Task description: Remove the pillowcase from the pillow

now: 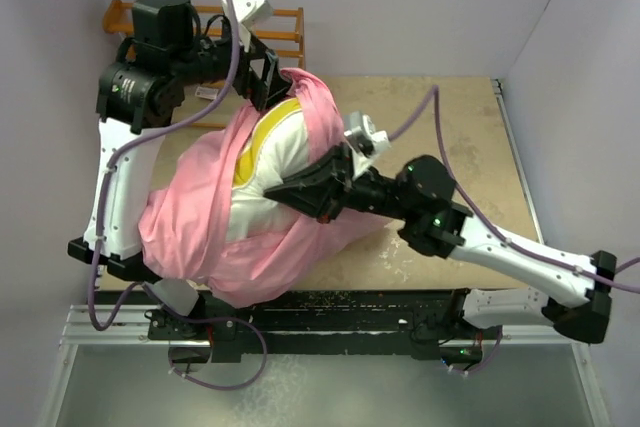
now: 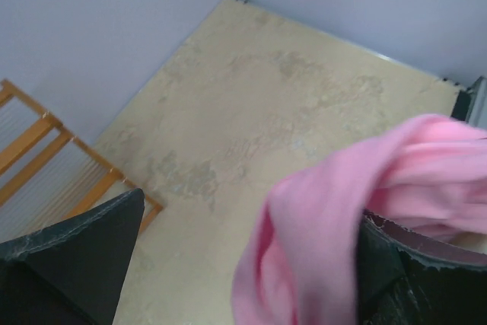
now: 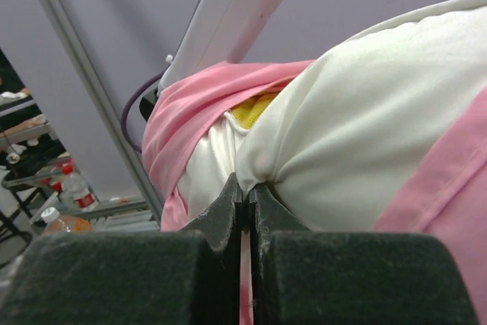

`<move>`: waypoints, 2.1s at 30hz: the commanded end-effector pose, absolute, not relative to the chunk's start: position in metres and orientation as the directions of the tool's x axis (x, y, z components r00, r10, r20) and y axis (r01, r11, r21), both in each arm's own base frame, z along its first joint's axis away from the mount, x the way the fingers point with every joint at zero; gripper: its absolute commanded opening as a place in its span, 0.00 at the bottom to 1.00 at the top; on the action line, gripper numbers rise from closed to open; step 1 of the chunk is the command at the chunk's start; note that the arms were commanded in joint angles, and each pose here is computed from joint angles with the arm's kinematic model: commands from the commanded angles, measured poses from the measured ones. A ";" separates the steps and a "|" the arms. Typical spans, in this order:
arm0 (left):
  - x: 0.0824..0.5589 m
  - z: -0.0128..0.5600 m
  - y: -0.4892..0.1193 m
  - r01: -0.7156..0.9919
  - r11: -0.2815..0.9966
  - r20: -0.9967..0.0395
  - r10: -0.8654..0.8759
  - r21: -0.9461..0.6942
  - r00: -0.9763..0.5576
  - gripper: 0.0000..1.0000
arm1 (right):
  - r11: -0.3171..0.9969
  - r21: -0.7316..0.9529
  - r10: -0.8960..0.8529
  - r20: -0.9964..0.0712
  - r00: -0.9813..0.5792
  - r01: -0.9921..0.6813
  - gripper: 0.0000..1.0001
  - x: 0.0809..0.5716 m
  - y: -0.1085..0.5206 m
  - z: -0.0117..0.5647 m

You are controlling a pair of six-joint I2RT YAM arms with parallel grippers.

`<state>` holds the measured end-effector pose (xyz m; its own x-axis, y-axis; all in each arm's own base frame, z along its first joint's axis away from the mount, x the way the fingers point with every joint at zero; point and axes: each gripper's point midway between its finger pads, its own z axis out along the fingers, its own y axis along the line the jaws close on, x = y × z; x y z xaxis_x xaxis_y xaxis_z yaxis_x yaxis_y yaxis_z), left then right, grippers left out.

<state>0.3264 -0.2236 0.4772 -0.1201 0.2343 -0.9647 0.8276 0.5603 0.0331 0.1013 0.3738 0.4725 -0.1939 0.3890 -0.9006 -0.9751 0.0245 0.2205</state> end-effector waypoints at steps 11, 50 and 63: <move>0.258 0.547 -0.227 0.909 0.401 -0.992 0.099 0.109 0.075 0.99 | -0.348 0.152 0.298 -0.918 -0.263 -0.925 0.00 0.077 0.443 0.523; 0.300 0.621 -0.063 0.109 0.906 -0.875 0.355 0.409 0.328 0.99 | 0.638 0.304 0.501 -0.861 0.082 -0.707 0.00 0.229 0.306 0.549; 0.248 0.619 -0.141 0.573 0.730 -0.912 0.177 0.373 0.369 1.00 | 0.816 0.309 0.477 -0.837 0.267 -0.488 0.00 0.281 0.300 0.590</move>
<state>0.2599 -0.1287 0.6167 0.3580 0.2172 -0.9081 0.5006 0.7763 0.3830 0.2838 0.3497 0.4854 0.0592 0.2708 -0.9608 -0.5588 0.8066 0.1928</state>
